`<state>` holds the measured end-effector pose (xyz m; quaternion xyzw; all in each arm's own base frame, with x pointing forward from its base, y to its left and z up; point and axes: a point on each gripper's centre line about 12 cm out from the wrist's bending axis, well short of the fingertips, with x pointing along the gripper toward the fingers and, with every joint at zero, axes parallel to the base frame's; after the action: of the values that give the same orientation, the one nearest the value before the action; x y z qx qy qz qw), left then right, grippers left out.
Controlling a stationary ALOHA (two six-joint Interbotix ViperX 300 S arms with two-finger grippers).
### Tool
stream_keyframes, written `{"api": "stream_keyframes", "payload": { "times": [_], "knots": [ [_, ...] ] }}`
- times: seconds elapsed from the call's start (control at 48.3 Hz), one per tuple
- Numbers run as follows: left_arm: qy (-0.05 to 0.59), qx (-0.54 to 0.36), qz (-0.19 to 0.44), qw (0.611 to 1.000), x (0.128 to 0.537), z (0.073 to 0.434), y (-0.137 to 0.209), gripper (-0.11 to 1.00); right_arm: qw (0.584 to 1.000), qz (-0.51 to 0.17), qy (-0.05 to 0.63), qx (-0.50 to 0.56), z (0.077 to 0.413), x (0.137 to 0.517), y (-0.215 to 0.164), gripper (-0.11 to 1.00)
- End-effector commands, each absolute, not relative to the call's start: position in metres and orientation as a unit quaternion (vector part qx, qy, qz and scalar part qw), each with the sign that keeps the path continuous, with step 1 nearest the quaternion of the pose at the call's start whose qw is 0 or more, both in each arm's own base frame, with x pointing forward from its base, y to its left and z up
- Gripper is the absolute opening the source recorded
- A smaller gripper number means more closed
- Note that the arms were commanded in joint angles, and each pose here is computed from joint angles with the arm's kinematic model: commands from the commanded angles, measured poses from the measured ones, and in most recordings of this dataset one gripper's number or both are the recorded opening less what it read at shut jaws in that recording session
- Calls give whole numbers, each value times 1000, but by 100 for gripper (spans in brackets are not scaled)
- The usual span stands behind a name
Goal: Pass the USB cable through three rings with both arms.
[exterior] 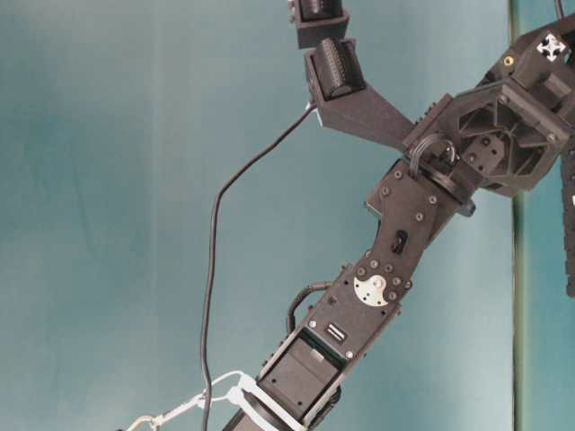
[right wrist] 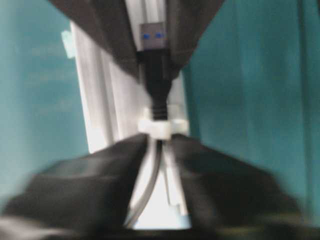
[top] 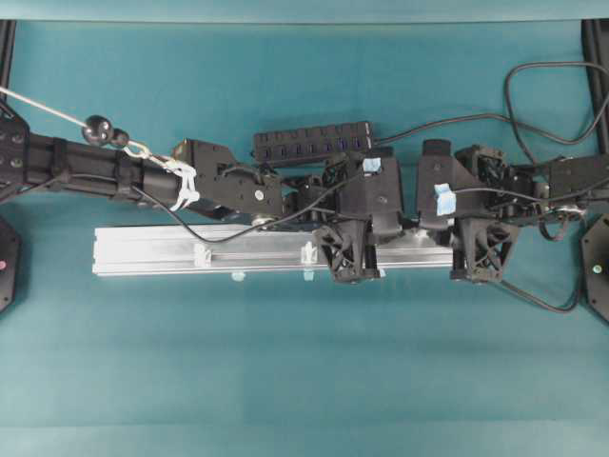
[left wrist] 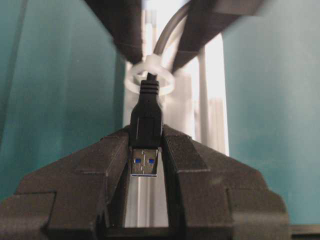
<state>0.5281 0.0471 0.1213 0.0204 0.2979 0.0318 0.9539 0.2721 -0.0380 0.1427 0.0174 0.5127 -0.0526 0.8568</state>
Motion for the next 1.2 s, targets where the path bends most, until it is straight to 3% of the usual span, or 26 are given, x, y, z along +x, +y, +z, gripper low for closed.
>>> {"api": "stream_keyframes", "payload": {
  "times": [0.0, 0.165, 0.248, 0.372, 0.621, 0.972, 1.179],
  "knots": [
    [283, 22, 33, 958, 530, 134, 48, 21, 866, -57, 496, 26, 152, 274, -37, 22],
    [288, 23, 34, 957, 526, 135, 49, 21, 876, -59, 479, 27, 163, 273, -37, 72],
    [294, 23, 33, 955, 522, 139, 49, 21, 883, -60, 464, 26, 171, 272, -37, 89],
    [288, 26, 33, 957, 515, 154, 48, 21, 894, -61, 443, 25, 182, 271, -37, 82],
    [270, 29, 33, 962, 497, 182, 47, 21, 902, -65, 425, 35, 187, 279, -37, 82],
    [274, 29, 28, 961, 489, 184, 40, 21, 914, -68, 398, 39, 179, 302, -41, 81],
    [274, 29, 27, 961, 489, 184, 39, 21, 914, -67, 399, 37, 172, 310, -42, 73]
  ]
}}
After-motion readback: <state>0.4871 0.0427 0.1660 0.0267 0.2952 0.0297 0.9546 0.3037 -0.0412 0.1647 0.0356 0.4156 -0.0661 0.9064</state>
